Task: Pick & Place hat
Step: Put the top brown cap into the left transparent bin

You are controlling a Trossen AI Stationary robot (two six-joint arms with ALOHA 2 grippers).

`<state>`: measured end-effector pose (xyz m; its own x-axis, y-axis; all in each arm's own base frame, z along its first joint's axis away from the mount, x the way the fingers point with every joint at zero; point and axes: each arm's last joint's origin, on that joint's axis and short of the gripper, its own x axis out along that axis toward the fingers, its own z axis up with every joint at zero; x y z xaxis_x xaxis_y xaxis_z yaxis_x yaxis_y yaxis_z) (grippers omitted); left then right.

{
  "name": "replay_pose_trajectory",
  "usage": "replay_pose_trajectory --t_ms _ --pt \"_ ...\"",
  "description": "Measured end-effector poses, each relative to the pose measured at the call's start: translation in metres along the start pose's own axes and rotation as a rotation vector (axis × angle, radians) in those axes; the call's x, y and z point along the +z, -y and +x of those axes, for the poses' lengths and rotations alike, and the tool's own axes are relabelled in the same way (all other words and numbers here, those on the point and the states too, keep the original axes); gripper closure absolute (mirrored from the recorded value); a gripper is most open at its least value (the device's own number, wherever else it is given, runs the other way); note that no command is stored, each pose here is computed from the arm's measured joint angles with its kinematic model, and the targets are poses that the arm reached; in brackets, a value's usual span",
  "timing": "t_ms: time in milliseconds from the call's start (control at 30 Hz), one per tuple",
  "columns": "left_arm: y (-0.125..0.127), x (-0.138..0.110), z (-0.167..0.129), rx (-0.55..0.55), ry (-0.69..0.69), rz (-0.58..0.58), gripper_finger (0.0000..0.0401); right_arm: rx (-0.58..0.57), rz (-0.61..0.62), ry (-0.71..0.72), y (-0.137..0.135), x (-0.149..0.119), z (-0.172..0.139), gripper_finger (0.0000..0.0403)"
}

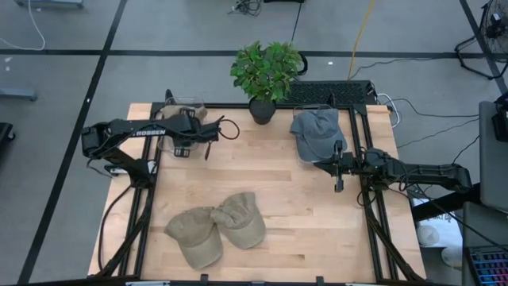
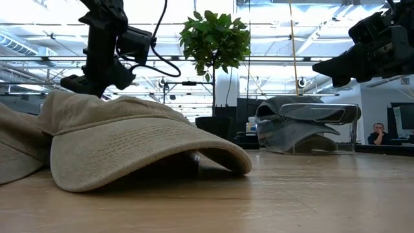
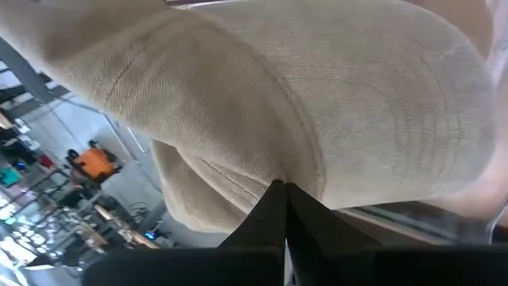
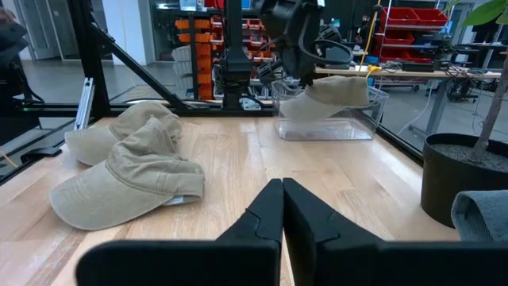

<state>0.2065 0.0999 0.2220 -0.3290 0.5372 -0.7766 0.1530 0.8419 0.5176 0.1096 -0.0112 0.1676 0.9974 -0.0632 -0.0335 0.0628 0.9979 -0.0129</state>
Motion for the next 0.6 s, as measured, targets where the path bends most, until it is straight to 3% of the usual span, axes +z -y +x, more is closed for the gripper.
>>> replay_pose_trajectory --t_ms 600 --pt "-0.001 -0.0036 0.0015 0.007 -0.033 -0.362 0.0348 0.0 0.0 0.0 0.0 0.0 0.0 0.0403"
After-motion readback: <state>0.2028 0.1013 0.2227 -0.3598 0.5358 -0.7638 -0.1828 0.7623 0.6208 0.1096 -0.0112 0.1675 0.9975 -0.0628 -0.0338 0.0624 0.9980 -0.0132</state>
